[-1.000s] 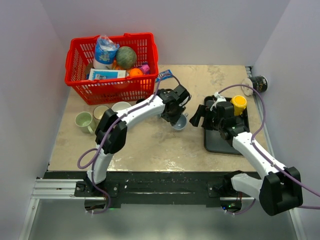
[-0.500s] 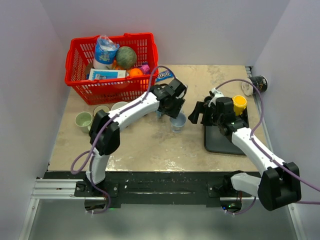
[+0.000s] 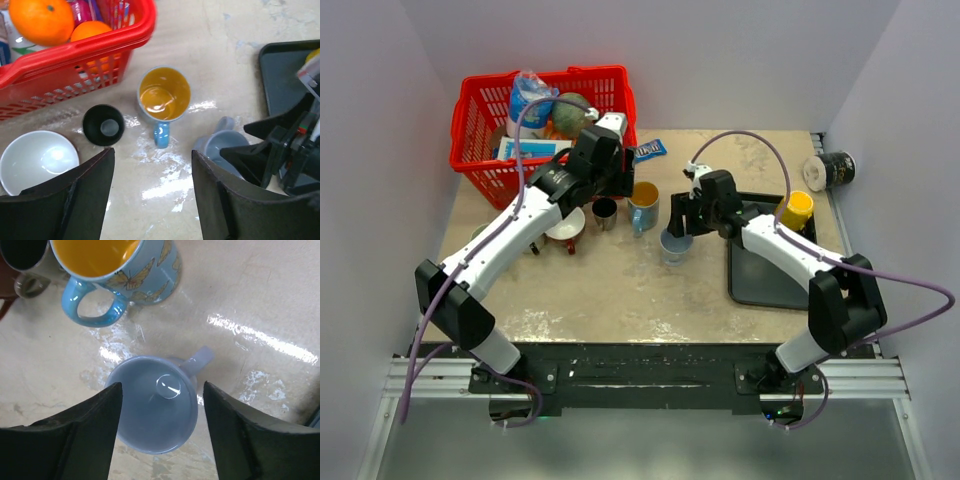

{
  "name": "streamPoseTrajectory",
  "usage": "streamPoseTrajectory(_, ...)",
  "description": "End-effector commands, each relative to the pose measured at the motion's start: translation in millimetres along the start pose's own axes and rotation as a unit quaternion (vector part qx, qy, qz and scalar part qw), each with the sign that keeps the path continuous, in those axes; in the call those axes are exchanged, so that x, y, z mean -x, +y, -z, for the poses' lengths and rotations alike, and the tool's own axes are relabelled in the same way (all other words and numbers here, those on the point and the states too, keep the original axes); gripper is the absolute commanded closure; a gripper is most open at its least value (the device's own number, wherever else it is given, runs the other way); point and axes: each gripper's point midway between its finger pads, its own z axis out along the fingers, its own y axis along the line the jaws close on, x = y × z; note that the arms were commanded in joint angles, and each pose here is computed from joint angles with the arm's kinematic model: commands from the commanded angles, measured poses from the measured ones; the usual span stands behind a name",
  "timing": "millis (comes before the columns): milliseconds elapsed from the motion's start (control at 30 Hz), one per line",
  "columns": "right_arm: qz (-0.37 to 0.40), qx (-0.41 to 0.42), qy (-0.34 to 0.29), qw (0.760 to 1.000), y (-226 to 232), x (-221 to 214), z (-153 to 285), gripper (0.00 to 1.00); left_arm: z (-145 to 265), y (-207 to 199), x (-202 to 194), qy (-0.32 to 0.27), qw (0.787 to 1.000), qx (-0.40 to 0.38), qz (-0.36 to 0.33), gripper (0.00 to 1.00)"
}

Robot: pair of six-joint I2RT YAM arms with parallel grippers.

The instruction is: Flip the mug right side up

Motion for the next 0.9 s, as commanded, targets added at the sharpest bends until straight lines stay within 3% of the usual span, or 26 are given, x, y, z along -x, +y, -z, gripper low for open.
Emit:
streamPoseTrajectory(0, 0.02, -0.074, -0.006, 0.997, -14, 13, 5, 0.37, -6, 23, -4, -0.002, 0.999, 0.005, 0.033, 0.32)
streamPoseTrajectory(300, 0.04, -0.107, 0.035, 0.993, -23, -7, -2, 0.48, -14, 52, -12, 0.013, 0.999, 0.015, 0.041, 0.31)
streamPoseTrajectory(500, 0.032, -0.12, 0.046, 0.991, -22, -11, -21, 0.65, -16, 61, -10, 0.015, 0.999, 0.015, 0.044, 0.3)
streamPoseTrajectory(633, 0.016, -0.146, 0.039, 0.988, -26, -6, -24, 0.97, -15, 66, -9, 0.014, 0.999, 0.017, 0.043, 0.3)
streamPoseTrajectory(667, 0.009, -0.153, 0.036, 0.988, -28, -4, -25, 1.0, -14, 68, -9, 0.015, 0.999, 0.018, 0.043, 0.3)
streamPoseTrajectory(867, -0.036, -0.21, -0.015, 0.977, -38, 29, -26, 1.0, -13, 75, -8, 0.013, 0.999, 0.021, 0.045, 0.29)
